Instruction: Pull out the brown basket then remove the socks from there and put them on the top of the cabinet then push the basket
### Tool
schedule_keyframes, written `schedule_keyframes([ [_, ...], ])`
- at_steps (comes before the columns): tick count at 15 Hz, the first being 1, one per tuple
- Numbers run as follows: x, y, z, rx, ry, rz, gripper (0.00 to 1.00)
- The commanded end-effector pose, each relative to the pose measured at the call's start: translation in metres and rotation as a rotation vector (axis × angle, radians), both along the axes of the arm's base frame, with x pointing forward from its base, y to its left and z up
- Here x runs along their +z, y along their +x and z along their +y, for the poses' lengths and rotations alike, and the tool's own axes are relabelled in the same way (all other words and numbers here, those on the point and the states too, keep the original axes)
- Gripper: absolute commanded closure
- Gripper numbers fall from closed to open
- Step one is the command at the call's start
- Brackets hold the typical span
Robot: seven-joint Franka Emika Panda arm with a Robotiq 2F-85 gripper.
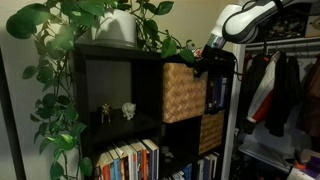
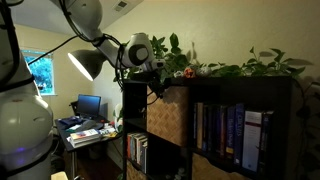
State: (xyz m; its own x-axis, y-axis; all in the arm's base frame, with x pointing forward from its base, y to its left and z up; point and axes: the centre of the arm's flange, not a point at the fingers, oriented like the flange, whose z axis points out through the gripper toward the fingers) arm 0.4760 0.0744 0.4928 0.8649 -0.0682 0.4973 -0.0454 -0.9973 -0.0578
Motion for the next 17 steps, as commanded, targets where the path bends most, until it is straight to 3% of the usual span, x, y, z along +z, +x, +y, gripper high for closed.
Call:
schedule_keyframes([
  [1,0.018,0.0,0.002,0.042,-0.033,0.15,0.42],
  [6,0.036,-0.017,0.007,0.118,-0.098,0.345,0.1],
  [8,0.044,-0.025,0.009,0.146,-0.118,0.393,0.01],
  [12,0.054,-0.036,0.012,0.196,-0.136,0.445,0.0],
  [17,0.046,-0.031,0.015,0.198,-0.136,0.434,0.0],
])
